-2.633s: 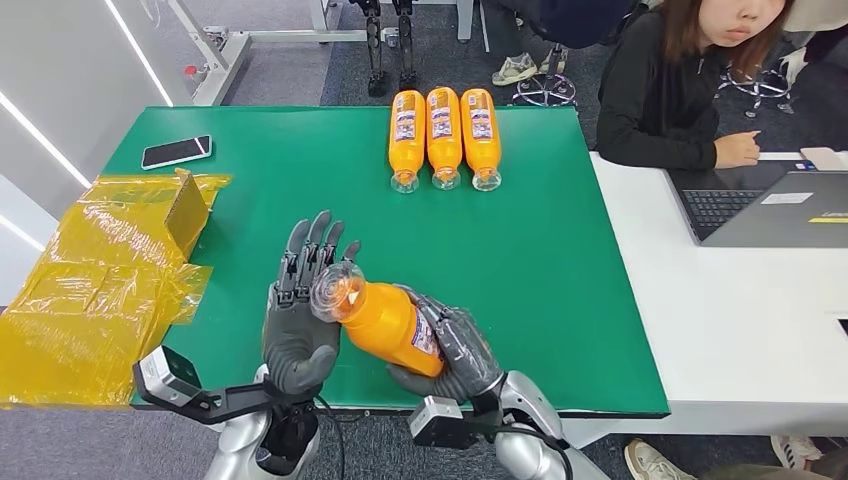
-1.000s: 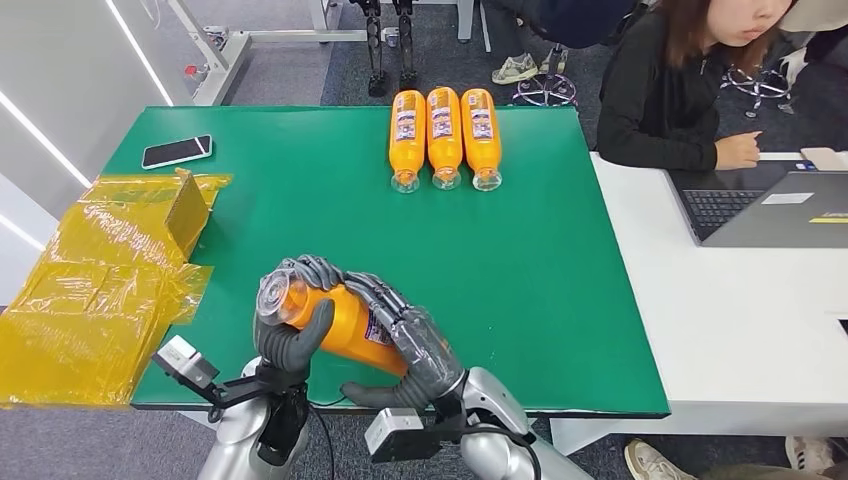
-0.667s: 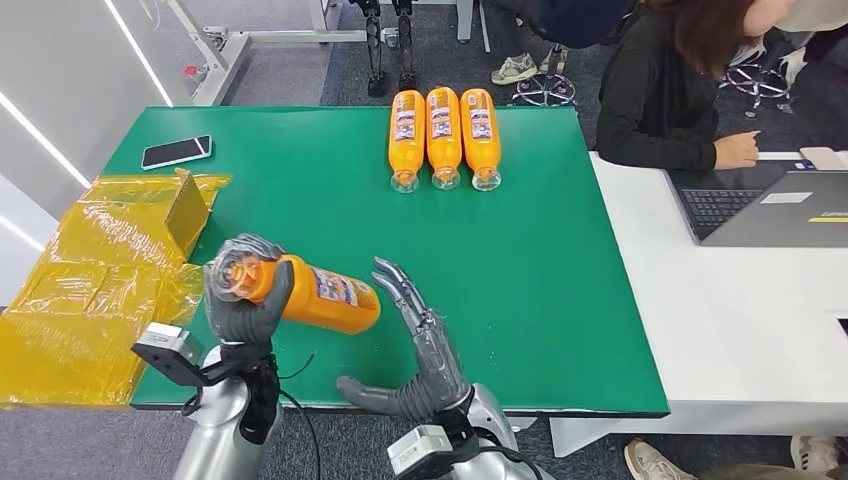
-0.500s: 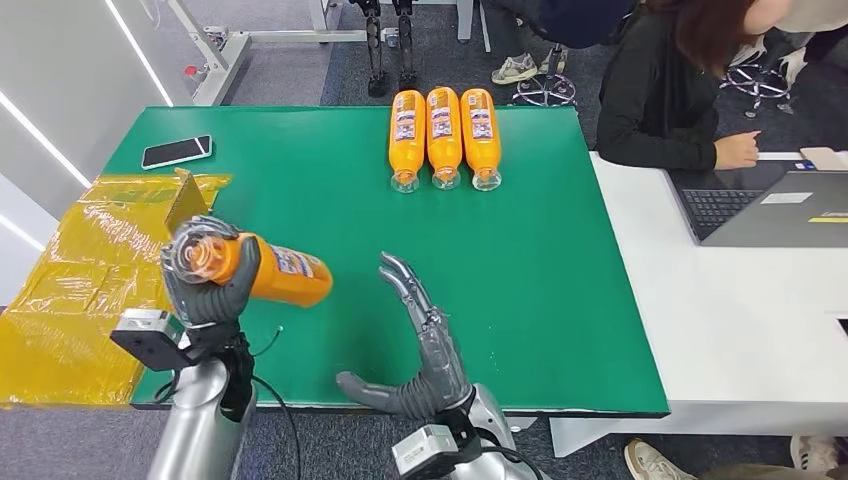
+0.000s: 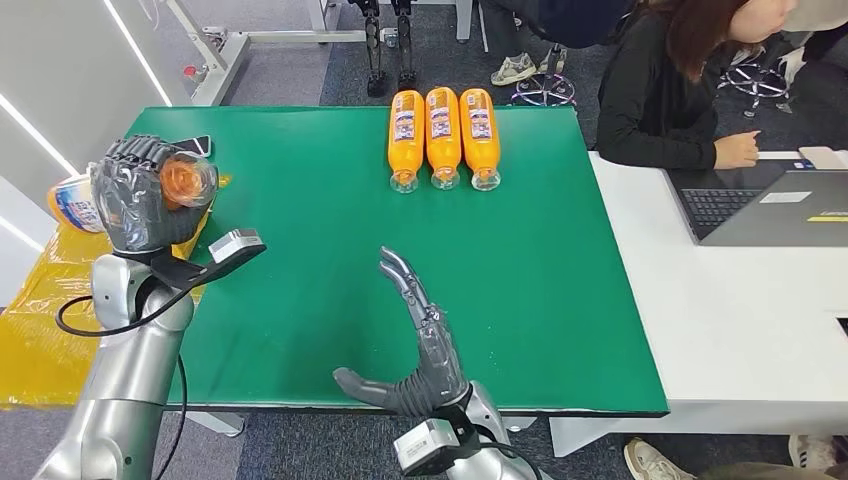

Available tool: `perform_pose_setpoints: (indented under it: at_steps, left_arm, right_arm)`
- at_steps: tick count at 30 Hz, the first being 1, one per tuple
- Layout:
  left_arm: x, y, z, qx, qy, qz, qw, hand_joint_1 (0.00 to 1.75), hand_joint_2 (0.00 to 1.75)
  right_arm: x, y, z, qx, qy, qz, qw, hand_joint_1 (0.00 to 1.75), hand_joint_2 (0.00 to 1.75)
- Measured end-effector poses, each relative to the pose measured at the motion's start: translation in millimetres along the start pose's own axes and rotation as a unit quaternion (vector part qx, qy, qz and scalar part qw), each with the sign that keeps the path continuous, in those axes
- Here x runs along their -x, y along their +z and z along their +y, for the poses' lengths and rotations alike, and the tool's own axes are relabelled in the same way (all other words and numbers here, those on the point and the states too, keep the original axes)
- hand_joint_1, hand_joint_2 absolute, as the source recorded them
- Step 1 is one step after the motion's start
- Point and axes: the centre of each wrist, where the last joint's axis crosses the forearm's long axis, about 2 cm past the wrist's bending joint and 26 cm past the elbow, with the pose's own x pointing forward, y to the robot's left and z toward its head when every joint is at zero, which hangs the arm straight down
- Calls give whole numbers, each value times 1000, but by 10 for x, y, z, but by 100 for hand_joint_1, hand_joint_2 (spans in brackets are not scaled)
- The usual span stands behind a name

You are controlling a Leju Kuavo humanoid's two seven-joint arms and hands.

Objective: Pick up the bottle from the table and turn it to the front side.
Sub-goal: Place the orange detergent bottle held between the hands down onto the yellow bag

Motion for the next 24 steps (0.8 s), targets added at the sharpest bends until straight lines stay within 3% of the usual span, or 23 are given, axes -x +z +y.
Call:
perform_pose_setpoints:
  at_steps: [6, 9, 12, 15, 19, 21, 22, 24]
  left_arm:
    - [154, 59, -43, 55, -68, -10, 996, 175, 175]
    - [166, 144, -167, 115, -113, -14, 987, 175, 175]
    - [136, 330, -324, 180, -123, -8, 976, 170, 175]
    - [106, 534, -453, 254, -120, -5, 960, 154, 175]
    - [118, 855, -569, 342, -114, 10, 932, 157, 175]
    - [137, 970, -596, 373, -114, 19, 921, 148, 175]
    - [144, 1018, -605, 384, -114, 22, 916, 122, 175]
    - [144, 1092, -622, 399, -114, 27, 909, 47, 175]
  right_arm:
    - [5, 6, 1, 2, 0, 0, 1000, 0, 175]
    - [13, 17, 3, 4, 1, 3, 1000, 0, 175]
    - [23, 42, 9, 6, 4, 6, 1000, 0, 175]
    - [26, 88, 18, 8, 6, 12, 1000, 0, 175]
    - [20, 195, 22, 1, 12, 24, 1000, 0, 175]
    - [23, 238, 16, -2, 14, 28, 1000, 0, 175]
    - [26, 251, 11, -3, 14, 29, 999, 0, 175]
    - [32, 264, 1, -5, 15, 31, 999, 0, 175]
